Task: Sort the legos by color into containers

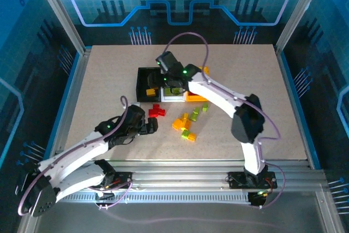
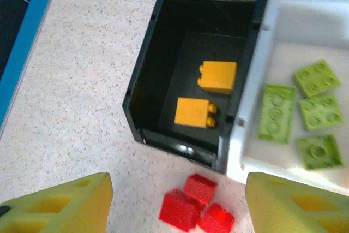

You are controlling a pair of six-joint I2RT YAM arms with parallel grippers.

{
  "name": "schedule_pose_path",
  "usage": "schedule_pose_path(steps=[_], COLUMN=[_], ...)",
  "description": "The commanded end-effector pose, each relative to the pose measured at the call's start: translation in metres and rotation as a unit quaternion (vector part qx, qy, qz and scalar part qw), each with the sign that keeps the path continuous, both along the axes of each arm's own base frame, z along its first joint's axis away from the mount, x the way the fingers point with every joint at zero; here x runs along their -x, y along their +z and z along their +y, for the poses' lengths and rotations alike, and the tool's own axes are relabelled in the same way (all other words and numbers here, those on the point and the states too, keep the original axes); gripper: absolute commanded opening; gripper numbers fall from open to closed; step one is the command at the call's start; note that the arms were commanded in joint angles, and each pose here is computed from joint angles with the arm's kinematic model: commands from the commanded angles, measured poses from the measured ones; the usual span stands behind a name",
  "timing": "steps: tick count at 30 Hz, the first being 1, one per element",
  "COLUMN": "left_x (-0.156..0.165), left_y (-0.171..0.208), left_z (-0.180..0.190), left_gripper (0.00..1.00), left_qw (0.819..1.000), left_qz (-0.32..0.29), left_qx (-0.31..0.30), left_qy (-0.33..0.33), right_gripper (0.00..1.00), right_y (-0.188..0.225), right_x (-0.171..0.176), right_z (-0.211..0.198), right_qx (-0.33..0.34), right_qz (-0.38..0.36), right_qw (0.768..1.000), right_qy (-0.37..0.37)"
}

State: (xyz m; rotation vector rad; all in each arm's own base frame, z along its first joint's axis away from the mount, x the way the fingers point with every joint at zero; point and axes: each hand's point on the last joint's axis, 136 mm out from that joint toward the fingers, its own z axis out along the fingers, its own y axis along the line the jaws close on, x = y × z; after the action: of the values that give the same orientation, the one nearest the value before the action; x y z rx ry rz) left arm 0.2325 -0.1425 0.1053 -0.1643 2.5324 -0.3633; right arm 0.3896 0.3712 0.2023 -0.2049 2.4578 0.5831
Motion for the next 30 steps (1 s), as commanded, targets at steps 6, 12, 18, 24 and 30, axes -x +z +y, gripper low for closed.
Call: schedule_pose_path(steps=[6,12,18,24,30], left_x=[-0.012,-0.032,-0.045,-0.052,-0.054], left_y=[0.001,-0.027,-0.043,-0.06,-0.075], left_z=[-0.091,-0.119,-0.129,-0.132,-0.126], left_gripper=[0.98,0.89,0.85,0.78,0.67], left_qw=[0.99,0.982,0.974,0.969,0.967], left_qz=[0.005,0.036,0.05,0.069,0.083], left_qx=[-0.009,-0.056,-0.099,-0.125,-0.147], left_qy=[-0.142,-0.179,-0.2,-0.202,-0.193], right_gripper=[0.67,0.67,0.67,0.68,0.68], right_y=[-0.027,-0.039,-0.039,-0.034,-0.031], right_x=[0.039,0.064,0.073,0.075,0.076], right_z=[-0.099,-0.146,-0.169,-0.182,-0.188], right_qx=[0.007,0.013,0.01,0.003,0.0], right_qz=[0.026,0.032,0.029,0.022,0.017], right_qw=[0.996,0.992,0.99,0.988,0.987], right_qy=[-0.084,-0.12,-0.14,-0.155,-0.161])
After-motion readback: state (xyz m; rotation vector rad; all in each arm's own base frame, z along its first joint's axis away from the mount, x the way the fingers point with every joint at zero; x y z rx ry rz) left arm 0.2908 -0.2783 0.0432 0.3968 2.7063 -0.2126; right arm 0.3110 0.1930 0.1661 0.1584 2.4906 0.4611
